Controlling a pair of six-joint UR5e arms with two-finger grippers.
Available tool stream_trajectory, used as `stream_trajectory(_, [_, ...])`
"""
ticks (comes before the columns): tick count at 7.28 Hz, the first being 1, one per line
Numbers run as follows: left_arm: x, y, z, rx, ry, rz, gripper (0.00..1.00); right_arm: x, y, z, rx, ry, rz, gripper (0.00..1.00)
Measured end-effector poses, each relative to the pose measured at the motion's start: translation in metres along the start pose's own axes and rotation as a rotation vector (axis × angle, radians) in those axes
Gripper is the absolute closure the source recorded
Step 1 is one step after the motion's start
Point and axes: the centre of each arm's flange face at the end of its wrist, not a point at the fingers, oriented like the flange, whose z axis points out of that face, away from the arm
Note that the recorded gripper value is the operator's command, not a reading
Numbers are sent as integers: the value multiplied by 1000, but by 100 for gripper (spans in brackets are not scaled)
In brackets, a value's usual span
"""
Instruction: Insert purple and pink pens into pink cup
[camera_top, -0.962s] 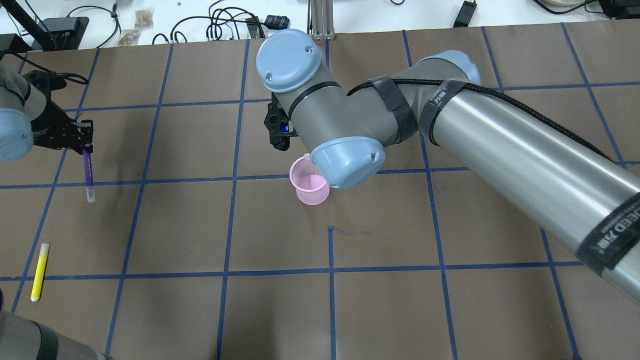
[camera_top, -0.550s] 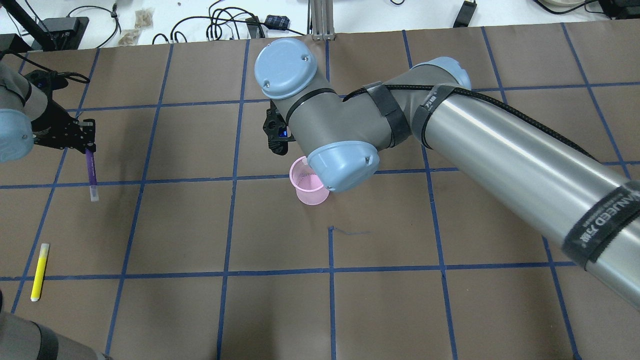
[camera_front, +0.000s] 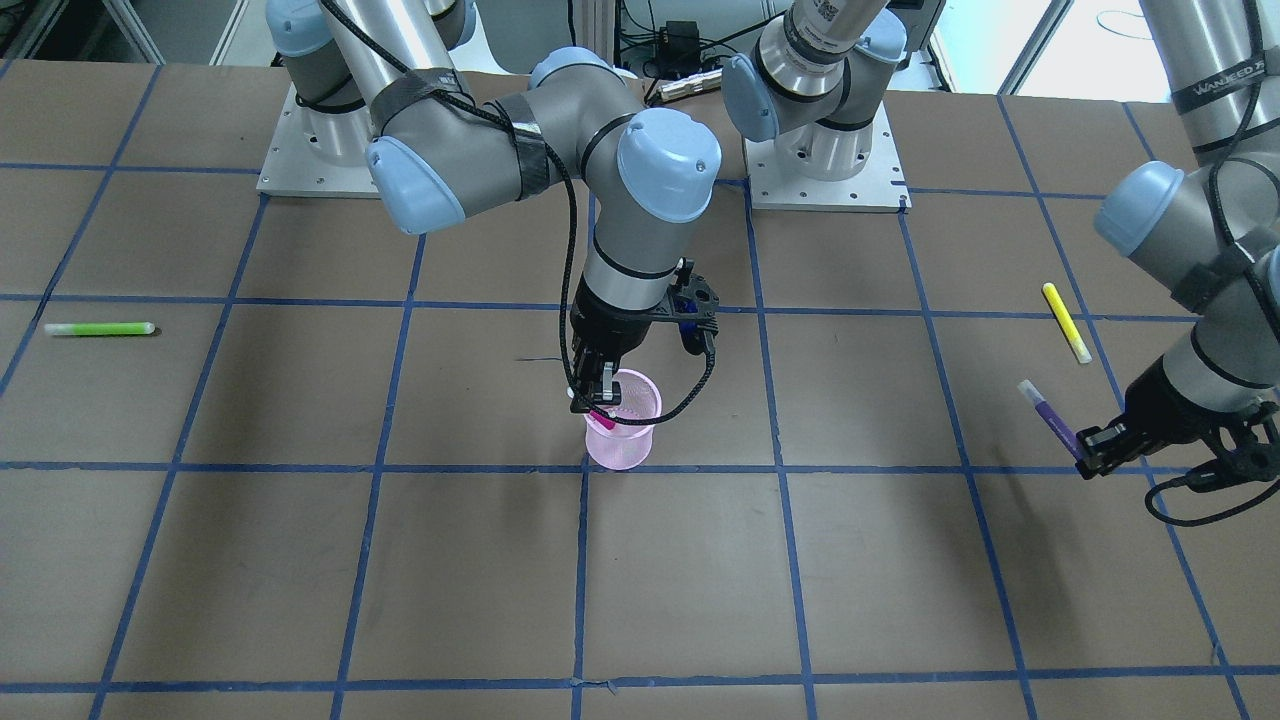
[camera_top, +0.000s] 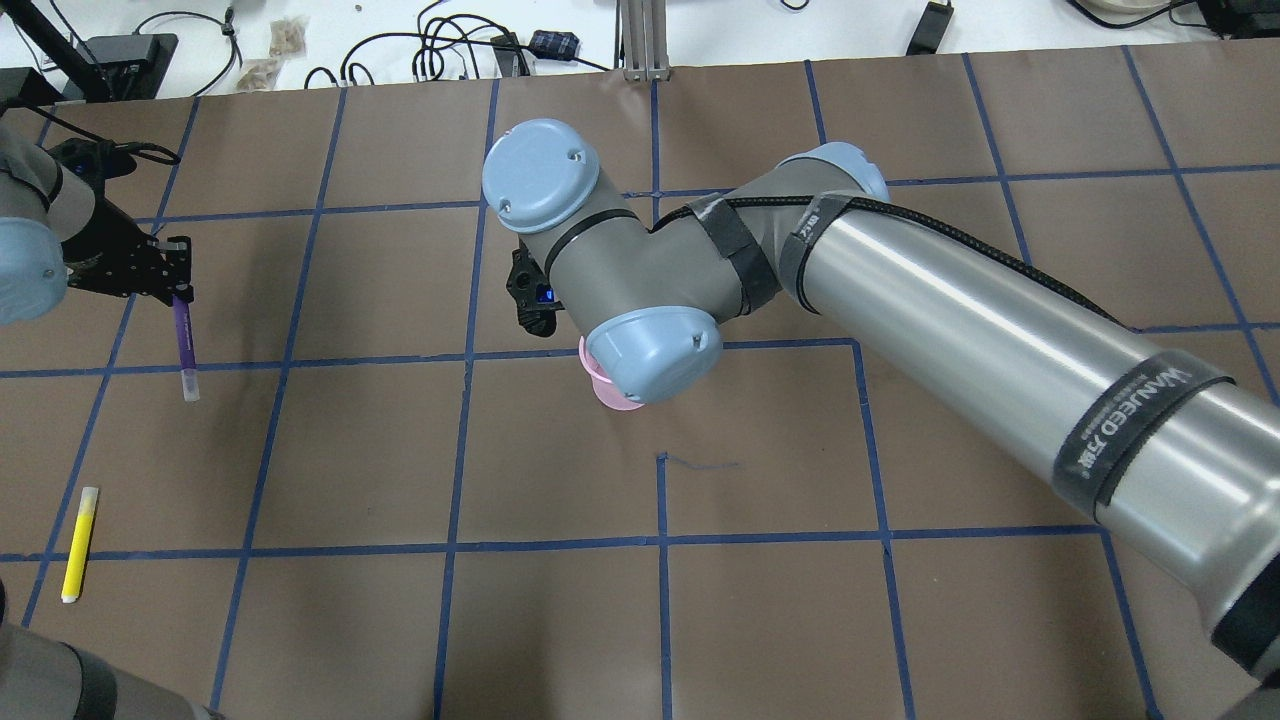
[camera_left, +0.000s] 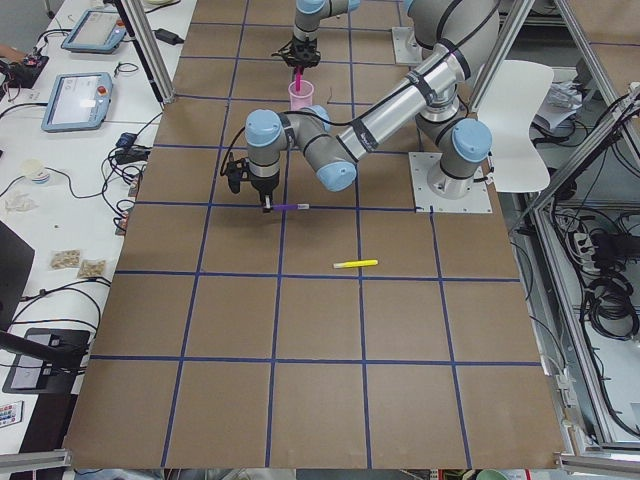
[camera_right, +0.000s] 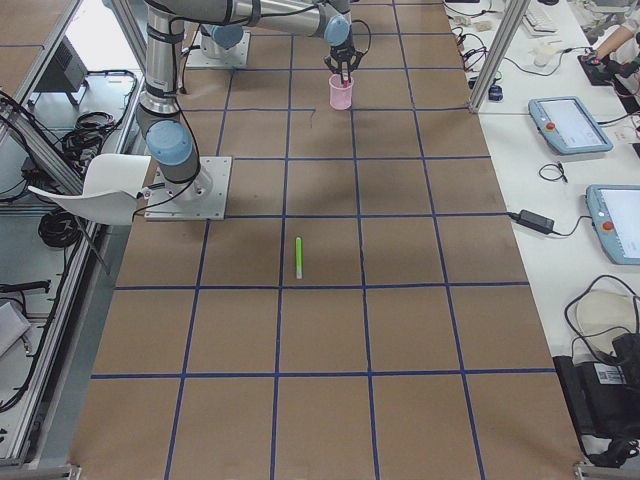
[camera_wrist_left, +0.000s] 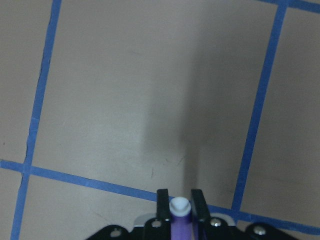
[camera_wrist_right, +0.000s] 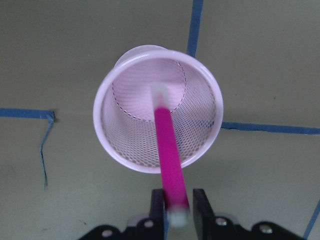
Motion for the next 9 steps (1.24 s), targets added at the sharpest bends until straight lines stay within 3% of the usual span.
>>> stream_trajectory(3, [10, -2, -6, 16, 0, 16, 100, 3, 2, -4, 5, 12, 10, 0])
stream_trajectory(5, [44, -10, -26, 60, -4, 70, 100, 14, 29, -36, 27, 56, 57, 0])
stream_trajectory(7, [97, -11, -58, 119, -4, 111, 100, 26, 91, -76, 72, 71, 157, 0])
stream_trajectory(9, [160, -1, -82, 170, 13, 109, 100, 28, 178, -110, 131, 35, 298, 0])
